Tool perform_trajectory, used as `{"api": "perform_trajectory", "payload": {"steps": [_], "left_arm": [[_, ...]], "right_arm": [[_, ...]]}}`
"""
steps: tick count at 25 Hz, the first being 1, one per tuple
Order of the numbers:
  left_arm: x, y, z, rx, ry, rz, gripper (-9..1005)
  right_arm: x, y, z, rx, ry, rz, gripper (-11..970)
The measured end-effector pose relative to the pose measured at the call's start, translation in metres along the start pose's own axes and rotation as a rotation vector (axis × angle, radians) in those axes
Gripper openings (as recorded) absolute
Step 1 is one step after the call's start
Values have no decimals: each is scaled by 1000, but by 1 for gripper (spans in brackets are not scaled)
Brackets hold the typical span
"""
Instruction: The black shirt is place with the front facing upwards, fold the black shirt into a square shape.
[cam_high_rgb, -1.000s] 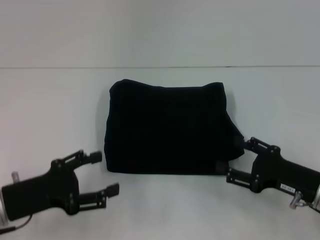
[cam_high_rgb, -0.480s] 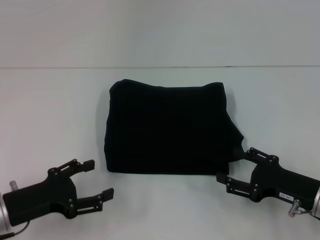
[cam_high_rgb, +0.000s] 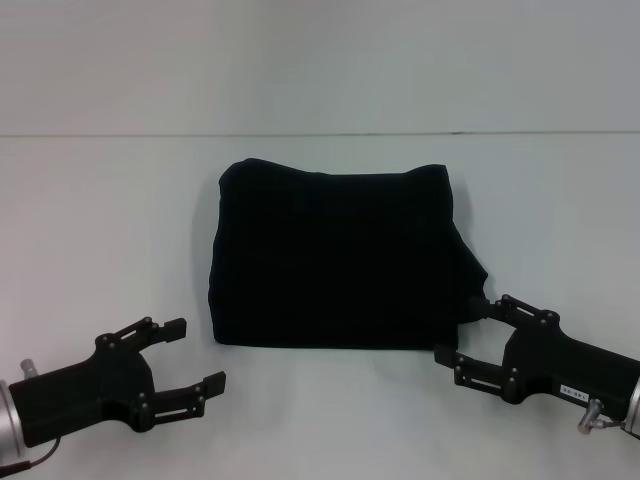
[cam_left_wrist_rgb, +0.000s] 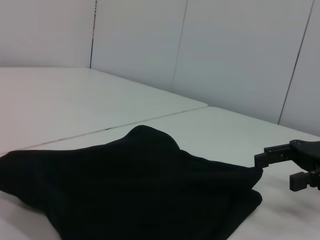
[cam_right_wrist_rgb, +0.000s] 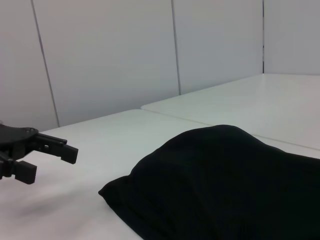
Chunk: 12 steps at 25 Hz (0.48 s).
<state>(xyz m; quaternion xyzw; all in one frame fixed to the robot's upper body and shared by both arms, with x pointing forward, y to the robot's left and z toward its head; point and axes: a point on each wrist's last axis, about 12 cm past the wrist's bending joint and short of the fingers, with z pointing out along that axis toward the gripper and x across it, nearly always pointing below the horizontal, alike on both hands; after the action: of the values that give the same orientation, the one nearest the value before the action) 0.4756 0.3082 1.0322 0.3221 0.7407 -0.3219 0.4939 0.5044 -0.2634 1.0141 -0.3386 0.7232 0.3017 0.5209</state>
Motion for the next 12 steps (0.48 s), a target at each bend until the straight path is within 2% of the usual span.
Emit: {"api": "perform_trajectory", "payload": {"steps": [12], "left_arm": [[1, 1, 2, -3, 30, 18, 936]], "right_arm": [[-1, 0, 0, -1, -5, 3, 865]]}}
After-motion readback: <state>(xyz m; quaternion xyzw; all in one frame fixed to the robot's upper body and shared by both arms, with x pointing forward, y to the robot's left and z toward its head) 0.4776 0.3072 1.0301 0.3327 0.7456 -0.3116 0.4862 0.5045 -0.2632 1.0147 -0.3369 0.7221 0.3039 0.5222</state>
